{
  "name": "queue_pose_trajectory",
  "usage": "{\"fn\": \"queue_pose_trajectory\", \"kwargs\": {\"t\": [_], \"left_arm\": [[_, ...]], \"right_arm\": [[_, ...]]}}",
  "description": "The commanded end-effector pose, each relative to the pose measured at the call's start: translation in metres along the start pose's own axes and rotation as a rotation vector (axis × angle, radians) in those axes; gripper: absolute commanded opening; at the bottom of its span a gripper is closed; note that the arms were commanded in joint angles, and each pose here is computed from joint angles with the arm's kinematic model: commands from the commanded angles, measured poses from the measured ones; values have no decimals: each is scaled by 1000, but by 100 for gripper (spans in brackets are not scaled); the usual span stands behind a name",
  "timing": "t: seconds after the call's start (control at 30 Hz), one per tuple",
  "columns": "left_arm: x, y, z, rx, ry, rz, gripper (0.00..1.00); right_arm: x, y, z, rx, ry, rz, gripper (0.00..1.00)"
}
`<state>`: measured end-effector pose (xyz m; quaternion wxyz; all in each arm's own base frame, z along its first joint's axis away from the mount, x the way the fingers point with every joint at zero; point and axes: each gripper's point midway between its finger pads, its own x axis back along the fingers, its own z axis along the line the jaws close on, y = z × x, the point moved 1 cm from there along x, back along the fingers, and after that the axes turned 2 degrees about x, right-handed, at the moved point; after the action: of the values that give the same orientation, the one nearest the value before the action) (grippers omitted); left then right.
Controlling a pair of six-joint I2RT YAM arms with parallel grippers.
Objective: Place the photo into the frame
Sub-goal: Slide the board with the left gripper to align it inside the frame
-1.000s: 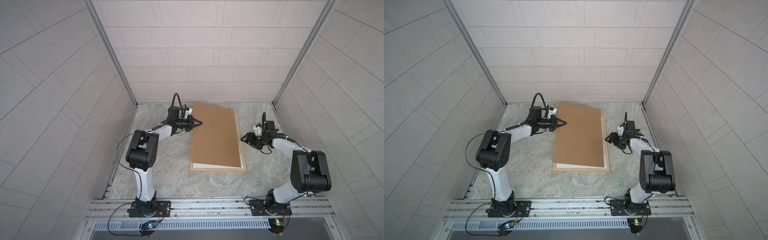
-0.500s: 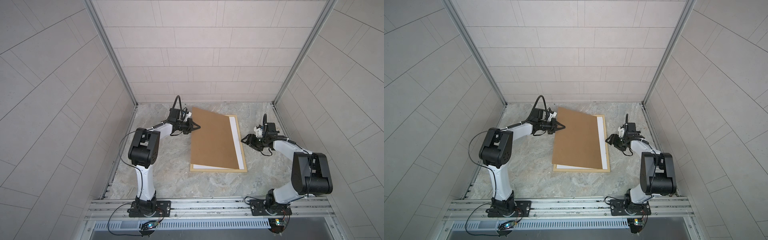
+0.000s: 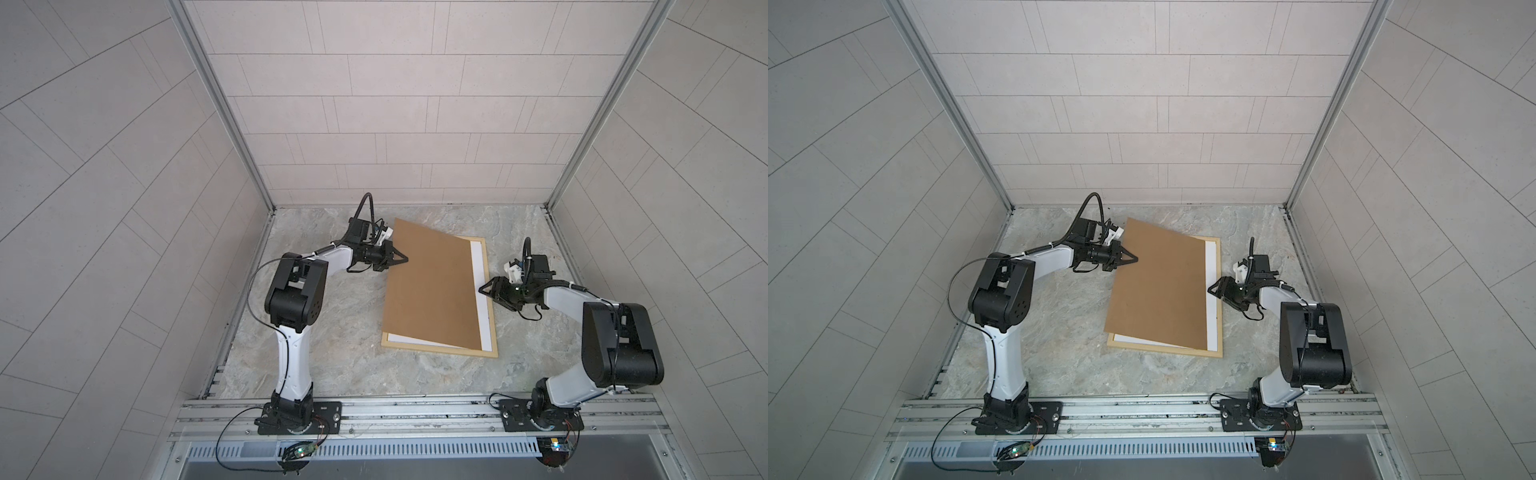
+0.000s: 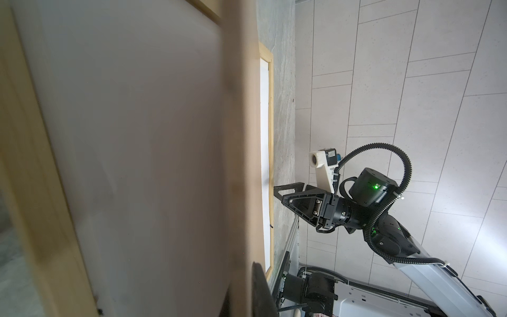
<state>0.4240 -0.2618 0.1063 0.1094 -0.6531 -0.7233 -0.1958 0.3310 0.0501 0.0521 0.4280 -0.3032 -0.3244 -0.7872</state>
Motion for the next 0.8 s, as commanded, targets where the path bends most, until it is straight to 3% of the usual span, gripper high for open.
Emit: {"fn": "queue_pose_trajectory", "kwargs": {"t": [0.0,0.37,0.77], "left_arm": [[-8,5,8,-102,25,-6,0],[-24,-7,33,-102,134,11,0],[-31,-24,55,-95,285,56,0]], "right_arm": [[-6,-2,6,1,43,23,58],[-13,-8,13,-23,108,55,56],[-19,-11,21,-72,179,52,60]]}}
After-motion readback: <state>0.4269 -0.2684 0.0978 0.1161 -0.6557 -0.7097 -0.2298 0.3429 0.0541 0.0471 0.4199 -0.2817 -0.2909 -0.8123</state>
